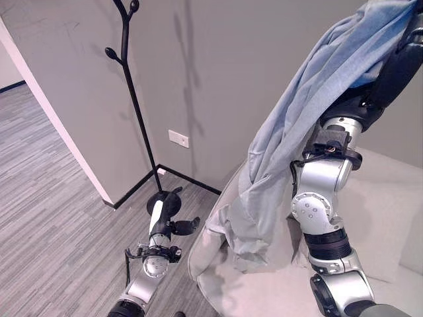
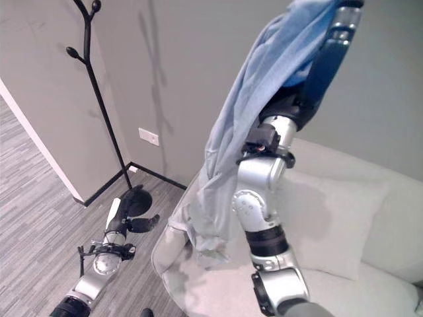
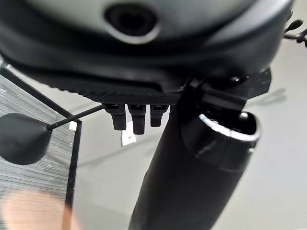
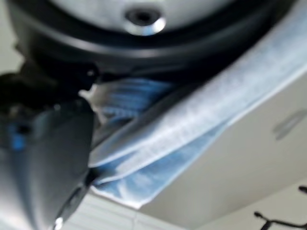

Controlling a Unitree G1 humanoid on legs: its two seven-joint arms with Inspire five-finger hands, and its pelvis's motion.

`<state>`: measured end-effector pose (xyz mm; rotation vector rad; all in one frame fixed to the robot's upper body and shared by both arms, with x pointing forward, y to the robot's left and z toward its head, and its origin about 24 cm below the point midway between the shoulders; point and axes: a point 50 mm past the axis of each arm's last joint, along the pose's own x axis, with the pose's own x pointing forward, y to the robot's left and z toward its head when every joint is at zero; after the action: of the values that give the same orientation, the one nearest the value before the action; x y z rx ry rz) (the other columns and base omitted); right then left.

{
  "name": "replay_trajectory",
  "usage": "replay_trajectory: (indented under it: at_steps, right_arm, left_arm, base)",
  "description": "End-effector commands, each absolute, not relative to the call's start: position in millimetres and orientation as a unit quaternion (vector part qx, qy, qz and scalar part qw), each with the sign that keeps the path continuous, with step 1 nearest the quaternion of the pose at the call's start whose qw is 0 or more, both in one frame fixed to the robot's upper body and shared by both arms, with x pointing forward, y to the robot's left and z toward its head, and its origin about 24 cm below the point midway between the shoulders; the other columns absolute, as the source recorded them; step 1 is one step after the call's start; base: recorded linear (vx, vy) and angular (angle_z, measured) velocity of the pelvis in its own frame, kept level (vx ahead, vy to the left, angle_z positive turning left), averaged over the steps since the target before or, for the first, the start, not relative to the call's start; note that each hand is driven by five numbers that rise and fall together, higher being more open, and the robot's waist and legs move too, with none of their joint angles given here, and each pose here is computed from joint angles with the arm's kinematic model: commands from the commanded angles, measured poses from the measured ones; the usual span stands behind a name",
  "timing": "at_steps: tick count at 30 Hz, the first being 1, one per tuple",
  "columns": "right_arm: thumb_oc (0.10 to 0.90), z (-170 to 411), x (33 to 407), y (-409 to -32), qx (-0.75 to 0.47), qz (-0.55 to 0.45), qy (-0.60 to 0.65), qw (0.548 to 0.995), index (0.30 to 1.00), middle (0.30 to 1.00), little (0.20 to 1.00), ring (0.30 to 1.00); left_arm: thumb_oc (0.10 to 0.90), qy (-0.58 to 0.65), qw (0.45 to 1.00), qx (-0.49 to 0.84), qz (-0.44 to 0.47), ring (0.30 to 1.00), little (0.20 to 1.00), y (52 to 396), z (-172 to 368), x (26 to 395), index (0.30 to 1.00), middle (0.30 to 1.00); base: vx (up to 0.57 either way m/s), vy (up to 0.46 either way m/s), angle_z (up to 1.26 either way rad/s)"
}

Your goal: Hang the clothes on the sofa on the clothes rack.

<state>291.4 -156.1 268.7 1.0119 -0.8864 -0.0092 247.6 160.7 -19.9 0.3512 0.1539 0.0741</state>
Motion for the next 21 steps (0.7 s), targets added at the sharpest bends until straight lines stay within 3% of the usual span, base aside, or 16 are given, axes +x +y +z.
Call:
replay_trajectory:
  at_steps: [1,12,18,21]
  right_arm:
    - [0.4,332.1,274.0,-156.0,0.422,0.056,-0.533,0.731,0.3,0.3,0.3,0.3]
    - [0.4,333.1,274.0,-139.5,0.449,0.075,-0.515,0.726,0.3,0.3,0.3,0.3]
    - [0.4,325.0,271.8,-121.5,0.495,0.096,-0.486,0.714,0.3,0.3,0.3,0.3]
    - [0.4,323.6,270.7,-116.3,0.504,0.105,-0.479,0.711,0.3,0.3,0.3,0.3]
  left_arm:
    - [0.8,-0.031,0.991,0.126,-0.027,0.9,0.9,127.0,13.5,264.8,0.9,0.9]
    - [0.8,-0.063,0.987,0.016,-0.15,0.9,0.9,60.6,40.6,266.7,0.9,0.9]
    - [0.8,-0.034,0.972,0.037,-0.231,0.9,0.9,-2.8,32.1,265.2,0.9,0.9]
    - [0.8,-0.02,0.968,0.036,-0.246,0.9,0.9,-17.4,29.6,263.8,0.9,0.9]
  base:
    - [0.0,0.0,0.0]
    - [0.0,0.0,0.0]
    - [0.0,-0.005,-0.05]
    - [0.0,-0.012,-0.09]
